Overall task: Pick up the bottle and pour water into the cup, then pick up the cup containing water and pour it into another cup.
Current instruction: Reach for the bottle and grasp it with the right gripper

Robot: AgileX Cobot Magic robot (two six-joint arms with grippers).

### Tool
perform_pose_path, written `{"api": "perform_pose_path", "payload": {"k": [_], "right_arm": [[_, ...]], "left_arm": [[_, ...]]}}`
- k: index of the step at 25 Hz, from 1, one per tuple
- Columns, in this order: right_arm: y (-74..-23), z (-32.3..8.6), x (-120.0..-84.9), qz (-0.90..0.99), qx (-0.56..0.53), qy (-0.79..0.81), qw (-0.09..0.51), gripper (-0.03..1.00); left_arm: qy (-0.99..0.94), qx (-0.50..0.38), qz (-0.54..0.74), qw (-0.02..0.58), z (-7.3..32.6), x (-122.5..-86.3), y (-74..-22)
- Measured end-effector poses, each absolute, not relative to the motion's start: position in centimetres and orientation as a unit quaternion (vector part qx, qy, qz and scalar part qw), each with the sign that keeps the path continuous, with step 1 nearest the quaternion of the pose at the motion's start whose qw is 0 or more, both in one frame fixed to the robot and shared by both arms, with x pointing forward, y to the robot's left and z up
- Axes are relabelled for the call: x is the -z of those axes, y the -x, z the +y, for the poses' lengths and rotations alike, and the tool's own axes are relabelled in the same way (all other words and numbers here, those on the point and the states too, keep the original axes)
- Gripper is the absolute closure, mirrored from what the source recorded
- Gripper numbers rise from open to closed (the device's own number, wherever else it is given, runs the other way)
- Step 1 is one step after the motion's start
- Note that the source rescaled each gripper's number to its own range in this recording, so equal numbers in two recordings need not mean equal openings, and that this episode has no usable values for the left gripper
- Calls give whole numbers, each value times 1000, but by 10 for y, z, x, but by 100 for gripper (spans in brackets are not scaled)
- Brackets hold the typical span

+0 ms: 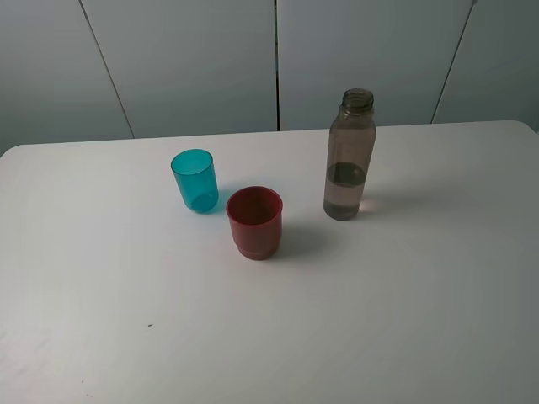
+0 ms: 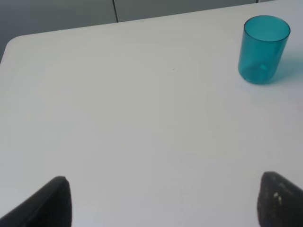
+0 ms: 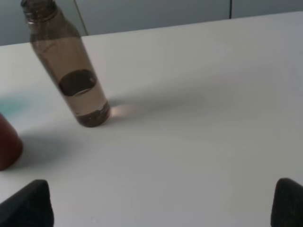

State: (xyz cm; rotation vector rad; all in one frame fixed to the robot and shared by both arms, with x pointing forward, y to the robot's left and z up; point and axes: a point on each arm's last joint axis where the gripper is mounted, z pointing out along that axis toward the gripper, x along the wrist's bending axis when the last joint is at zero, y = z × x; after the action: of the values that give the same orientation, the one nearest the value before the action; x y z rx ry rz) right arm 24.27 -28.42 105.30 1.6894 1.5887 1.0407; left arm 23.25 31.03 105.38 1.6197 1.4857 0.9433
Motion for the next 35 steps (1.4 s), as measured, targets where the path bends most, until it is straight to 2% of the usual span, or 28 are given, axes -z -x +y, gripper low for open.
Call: {"api": "perform_pose_path", "payload": {"k": [3, 8, 11, 16, 20, 27, 35], "right_arm": [[-268, -286, -1062, 589, -392, -649, 281, -3], [-330, -293, -1083, 524, -451, -654, 307, -3], [-367, -292, -1080, 524, -459, -650, 305, -3], [-421, -259, -1053, 607, -447, -595, 281, -3], [-446, -238, -1024, 648, -427, -571, 268, -3], [-452, -220, -964, 703, -377, -551, 244, -3], [-462, -215, -938, 668, -437, -533, 281, -3]], "left_arm": [[-630, -367, 578, 366, 310, -1054, -232], [-631, -367, 577, 366, 310, -1054, -232], [-631, -367, 577, 366, 310, -1054, -232], [-631, -367, 577, 366, 310, -1054, -232], [-631, -367, 577, 366, 310, -1054, -232], [-631, -367, 577, 366, 310, -1054, -232], [-631, -367, 577, 366, 310, -1054, -232]]}}
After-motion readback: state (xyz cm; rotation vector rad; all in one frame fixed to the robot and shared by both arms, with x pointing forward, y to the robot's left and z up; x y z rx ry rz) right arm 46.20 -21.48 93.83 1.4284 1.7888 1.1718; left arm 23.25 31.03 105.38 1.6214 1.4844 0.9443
